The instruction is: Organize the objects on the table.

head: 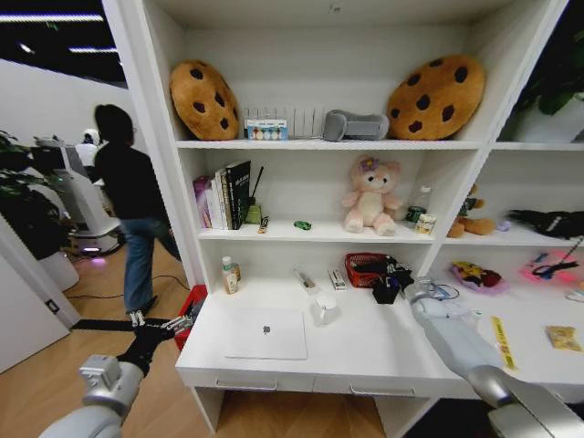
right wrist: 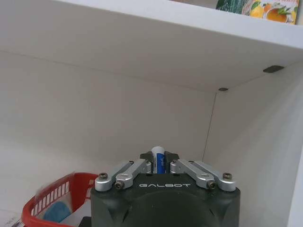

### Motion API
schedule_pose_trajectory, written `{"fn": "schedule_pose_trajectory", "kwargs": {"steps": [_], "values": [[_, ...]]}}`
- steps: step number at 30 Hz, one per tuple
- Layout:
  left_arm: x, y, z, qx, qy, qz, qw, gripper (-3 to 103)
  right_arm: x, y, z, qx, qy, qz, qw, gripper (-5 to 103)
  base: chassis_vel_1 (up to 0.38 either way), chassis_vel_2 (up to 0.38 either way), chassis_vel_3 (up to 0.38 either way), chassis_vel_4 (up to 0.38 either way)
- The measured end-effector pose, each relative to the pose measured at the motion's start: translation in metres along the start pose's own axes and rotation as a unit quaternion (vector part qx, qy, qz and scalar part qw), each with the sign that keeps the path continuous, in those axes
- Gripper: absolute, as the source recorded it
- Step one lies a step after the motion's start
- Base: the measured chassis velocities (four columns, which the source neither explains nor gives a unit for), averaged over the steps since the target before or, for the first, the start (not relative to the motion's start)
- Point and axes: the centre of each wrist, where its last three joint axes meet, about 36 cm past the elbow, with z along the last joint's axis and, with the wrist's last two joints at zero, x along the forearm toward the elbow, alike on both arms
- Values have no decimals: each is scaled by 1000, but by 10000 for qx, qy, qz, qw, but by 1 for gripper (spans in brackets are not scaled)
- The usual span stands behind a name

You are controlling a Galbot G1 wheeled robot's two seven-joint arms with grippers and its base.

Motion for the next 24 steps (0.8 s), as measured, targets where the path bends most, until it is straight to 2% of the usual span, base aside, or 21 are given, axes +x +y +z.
{"fn": "schedule_pose_trajectory", "kwargs": {"steps": [5, 6, 7, 9, 10, 11, 13, 14, 16, 17, 20, 21, 22, 24], "values": [[0, 0, 0, 0, 0, 0, 10000, 100, -4, 4, -2, 27, -75, -48, 10000, 10, 0, 0, 0, 0], [0, 0, 0, 0, 0, 0, 10000, 100, -4, 4, -3, 21, -80, -48, 10000, 15, 0, 0, 0, 0], [0, 0, 0, 0, 0, 0, 10000, 100, -4, 4, -3, 21, -80, -48, 10000, 15, 0, 0, 0, 0], [0, 0, 0, 0, 0, 0, 10000, 100, -4, 3, -4, 4, -53, -29, 10000, 25, 0, 0, 0, 0], [0, 0, 0, 0, 0, 0, 10000, 100, -4, 3, -4, 4, -53, -29, 10000, 25, 0, 0, 0, 0], [0, 0, 0, 0, 0, 0, 10000, 100, -4, 1, -3, 4, -22, -21, 10000, 37, 0, 0, 0, 0], [0, 0, 0, 0, 0, 0, 10000, 100, -3, 0, -3, 0, -11, -8, 10000, 37, 0, 0, 0, 0], [0, 0, 0, 0, 0, 0, 10000, 100, -2, -1, -2, -1, 4, -1, 10000, 42, 0, 0, 0, 0], [0, 0, 0, 0, 0, 0, 10000, 100, 0, -1, 0, -8, 25, 5, 10000, 42, 0, 0, 0, 0], [0, 0, 0, 0, 0, 0, 10000, 100, 2, -1, 1, -20, 28, 5, 10000, 52, 0, 0, 0, 0], [0, 0, 0, 0, 0, 0, 10000, 100, 14, 3, -2, -128, -8, -71, 9999, 69, 0, 0, 0, 0], [0, 0, 0, 0, 0, 0, 10000, 100, 14, 3, -2, -128, -8, -71, 9999, 69, 0, 0, 0, 0], [0, 0, 0, 0, 0, 0, 10000, 100, 21, 8, -11, -201, -41, -37, 9998, 75, 0, 0, 0, 0], [0, 0, 0, 0, 0, 0, 10000, 100, 27, 12, -19, -244, -62, 0, 9997, 75, 0, 0, 0, 0]]}}
